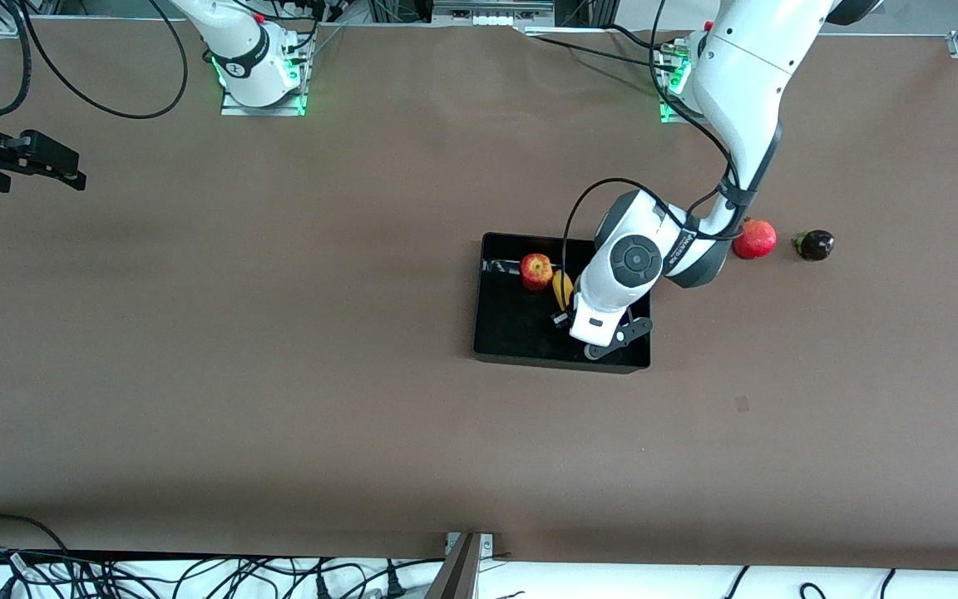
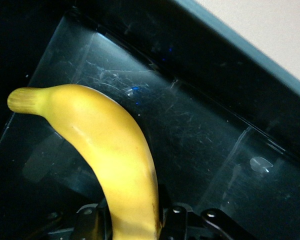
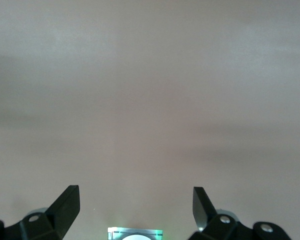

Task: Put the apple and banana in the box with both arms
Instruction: 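Lower the banana into the box and open the left gripper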

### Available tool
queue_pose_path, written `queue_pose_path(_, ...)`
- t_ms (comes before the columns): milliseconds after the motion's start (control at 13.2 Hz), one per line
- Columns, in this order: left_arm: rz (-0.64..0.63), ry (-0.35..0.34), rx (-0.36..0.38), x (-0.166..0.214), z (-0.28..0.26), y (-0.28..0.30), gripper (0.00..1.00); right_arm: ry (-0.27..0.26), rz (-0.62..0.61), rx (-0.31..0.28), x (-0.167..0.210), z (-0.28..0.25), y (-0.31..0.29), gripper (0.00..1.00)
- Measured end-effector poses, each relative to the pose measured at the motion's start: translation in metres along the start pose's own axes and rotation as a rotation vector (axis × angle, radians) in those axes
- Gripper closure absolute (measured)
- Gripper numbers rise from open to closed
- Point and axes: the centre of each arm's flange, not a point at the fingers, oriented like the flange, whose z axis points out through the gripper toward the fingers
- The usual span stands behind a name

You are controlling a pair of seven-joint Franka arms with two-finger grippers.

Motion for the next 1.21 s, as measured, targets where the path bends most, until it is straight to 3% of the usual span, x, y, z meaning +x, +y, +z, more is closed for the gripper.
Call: queue_pose_path(1215, 0.013, 0.008, 0.02, 0.003, 0.015, -0.003, 0.65, 0.0, 0.0, 0.0, 0.0, 0.0, 0.0, 0.0)
